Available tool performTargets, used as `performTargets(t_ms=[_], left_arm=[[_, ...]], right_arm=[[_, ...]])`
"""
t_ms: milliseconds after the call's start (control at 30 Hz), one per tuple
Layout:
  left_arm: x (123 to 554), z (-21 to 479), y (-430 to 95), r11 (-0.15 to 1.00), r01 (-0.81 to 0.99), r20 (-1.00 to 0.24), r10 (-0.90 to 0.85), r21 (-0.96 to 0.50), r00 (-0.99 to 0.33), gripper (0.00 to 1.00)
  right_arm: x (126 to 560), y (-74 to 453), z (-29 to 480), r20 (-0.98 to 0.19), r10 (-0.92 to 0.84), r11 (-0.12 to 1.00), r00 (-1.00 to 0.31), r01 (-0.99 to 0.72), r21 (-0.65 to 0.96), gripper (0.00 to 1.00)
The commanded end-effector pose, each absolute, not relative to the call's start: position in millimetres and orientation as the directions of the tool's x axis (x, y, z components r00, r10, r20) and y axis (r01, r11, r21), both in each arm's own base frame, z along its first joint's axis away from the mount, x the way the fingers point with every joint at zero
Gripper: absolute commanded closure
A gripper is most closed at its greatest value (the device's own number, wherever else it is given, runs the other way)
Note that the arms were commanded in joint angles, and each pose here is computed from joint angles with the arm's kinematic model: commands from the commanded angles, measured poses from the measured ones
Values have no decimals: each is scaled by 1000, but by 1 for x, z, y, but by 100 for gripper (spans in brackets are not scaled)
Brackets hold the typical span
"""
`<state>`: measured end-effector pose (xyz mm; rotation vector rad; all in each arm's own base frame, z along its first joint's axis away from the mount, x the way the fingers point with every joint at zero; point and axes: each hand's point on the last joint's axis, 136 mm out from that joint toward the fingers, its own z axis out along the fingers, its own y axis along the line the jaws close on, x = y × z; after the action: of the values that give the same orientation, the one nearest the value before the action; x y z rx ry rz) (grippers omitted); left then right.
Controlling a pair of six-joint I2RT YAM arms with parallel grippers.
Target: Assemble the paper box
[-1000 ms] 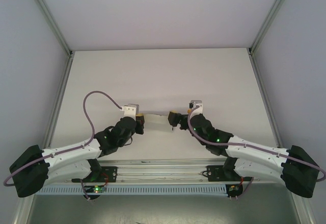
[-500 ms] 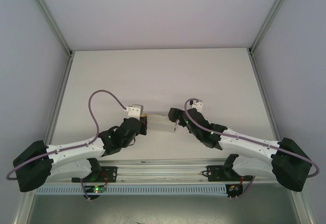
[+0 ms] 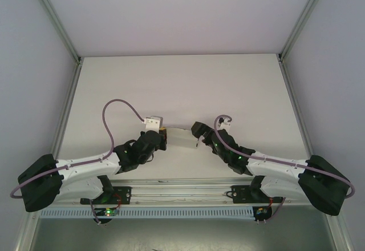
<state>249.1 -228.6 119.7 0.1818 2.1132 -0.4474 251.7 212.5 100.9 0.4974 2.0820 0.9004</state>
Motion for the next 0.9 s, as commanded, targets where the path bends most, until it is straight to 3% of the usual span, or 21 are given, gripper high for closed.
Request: performTargets(t_ms=[0, 200, 400, 567, 733, 867], left_arm=[[218, 62, -212, 935, 333, -714, 151, -122, -684, 100], [218, 64, -210, 939, 328, -707, 163, -102, -688, 100], [217, 65, -207, 945, 316, -700, 170, -84, -694, 100], [218, 67, -203, 951, 302, -691, 176, -64, -701, 100], [218, 69, -208, 947, 312, -689, 175, -79, -703, 100], [218, 70, -210, 945, 317, -689, 177, -81, -703, 100]], right_arm=[[221, 180, 25, -550, 410, 853, -728, 93, 513, 2], [254, 181, 134, -763, 227, 935, -605, -83, 344, 2], [252, 199, 185, -775, 197, 854, -600, -284, 437, 2], [216, 216, 149, -661, -29, 831, -750, -386, 401, 23], [217, 226, 138, -631, -59, 832, -773, -388, 398, 48], [222, 229, 144, -646, -58, 837, -761, -390, 384, 55]])
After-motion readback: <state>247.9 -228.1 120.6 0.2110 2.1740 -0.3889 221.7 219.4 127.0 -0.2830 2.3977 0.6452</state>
